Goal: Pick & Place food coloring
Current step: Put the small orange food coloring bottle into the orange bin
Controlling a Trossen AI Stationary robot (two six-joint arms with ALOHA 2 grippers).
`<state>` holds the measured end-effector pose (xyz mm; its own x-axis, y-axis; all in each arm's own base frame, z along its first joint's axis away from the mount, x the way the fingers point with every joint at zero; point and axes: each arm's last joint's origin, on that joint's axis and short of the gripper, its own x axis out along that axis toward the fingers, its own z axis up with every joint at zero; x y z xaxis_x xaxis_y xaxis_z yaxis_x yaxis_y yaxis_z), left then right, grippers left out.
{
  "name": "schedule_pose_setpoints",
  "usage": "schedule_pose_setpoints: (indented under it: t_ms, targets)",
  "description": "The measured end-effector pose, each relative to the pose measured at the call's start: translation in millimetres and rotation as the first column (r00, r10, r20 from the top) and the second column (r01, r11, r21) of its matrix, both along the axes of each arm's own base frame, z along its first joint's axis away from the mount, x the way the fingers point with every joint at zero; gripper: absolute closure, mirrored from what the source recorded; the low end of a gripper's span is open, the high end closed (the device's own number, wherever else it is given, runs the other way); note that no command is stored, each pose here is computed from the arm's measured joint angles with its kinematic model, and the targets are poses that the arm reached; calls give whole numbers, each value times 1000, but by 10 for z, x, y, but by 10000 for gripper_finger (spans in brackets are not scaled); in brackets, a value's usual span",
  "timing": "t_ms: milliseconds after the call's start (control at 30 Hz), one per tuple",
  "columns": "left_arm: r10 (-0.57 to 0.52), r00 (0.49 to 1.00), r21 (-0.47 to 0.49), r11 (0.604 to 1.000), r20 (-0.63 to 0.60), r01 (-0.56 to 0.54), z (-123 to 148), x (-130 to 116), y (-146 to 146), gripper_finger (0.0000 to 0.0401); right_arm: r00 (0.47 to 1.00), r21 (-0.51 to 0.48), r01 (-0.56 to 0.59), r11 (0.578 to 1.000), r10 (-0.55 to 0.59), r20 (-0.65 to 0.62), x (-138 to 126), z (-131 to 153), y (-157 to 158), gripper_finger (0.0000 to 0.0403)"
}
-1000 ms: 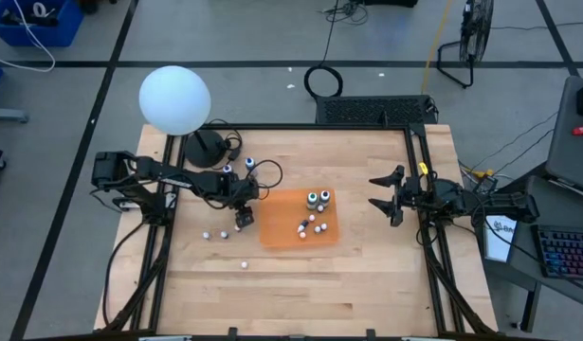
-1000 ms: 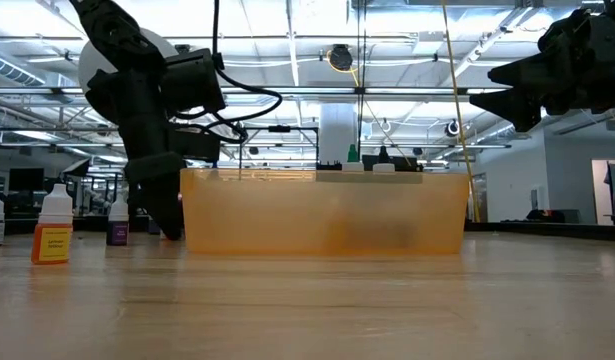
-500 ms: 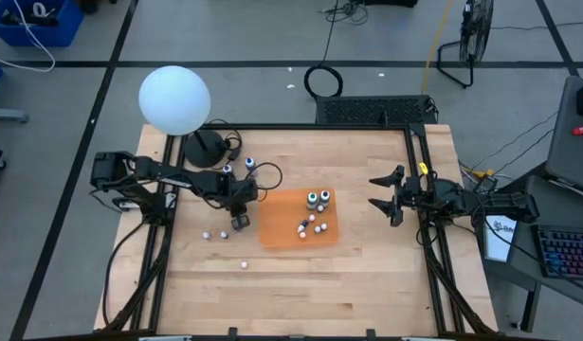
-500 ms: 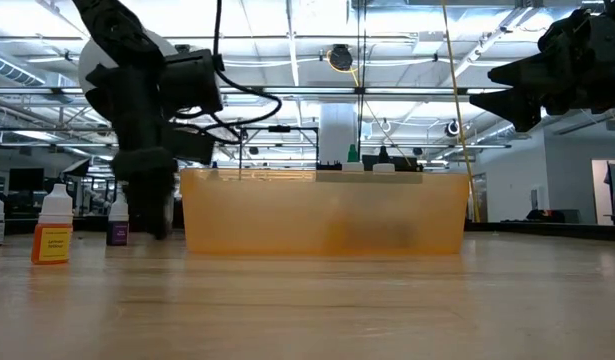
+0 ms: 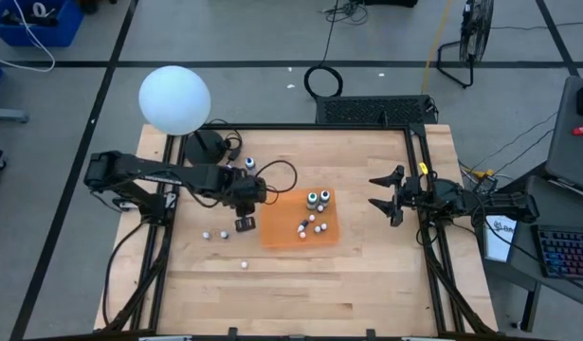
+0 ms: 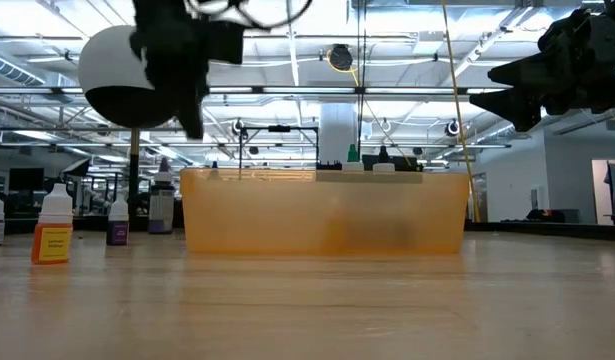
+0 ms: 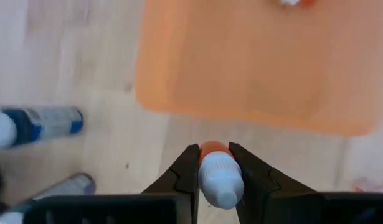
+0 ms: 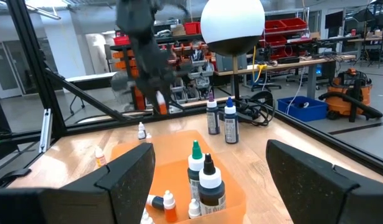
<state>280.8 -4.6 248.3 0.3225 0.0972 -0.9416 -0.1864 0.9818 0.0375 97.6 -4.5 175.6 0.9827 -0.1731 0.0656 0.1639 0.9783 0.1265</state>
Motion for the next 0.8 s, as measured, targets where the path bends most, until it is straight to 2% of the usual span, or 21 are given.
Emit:
schedule_pose_setpoints:
  t_ms: [100, 233, 400, 567, 667, 800]
  targets:
    - [-53, 997, 11, 999, 63, 52, 190, 118, -67, 337, 1000, 0, 0, 1000, 0, 0, 0, 0, 0, 110]
    - [-84, 995, 28, 996, 51, 82, 148, 291, -98, 337, 1000, 0, 0, 1000, 0, 0, 0, 0, 0, 108]
    - [-150, 987, 24, 988, -55, 151, -277, 546, -114, 337, 1000, 0, 0, 1000, 0, 1, 0, 1, 0, 110]
    - [-192, 980, -12, 981, -49, 192, -700, 810, -134, 337, 1000, 0, 0, 1000, 0, 0, 0, 0, 0, 108]
    - [-231, 971, -56, 972, -56, 228, -879, 883, -145, 337, 1000, 0, 0, 1000, 0, 0, 0, 0, 0, 109]
    - [-228, 970, -71, 973, -88, 222, -1039, 919, -122, 337, 1000, 0, 0, 1000, 0, 0, 0, 0, 0, 109]
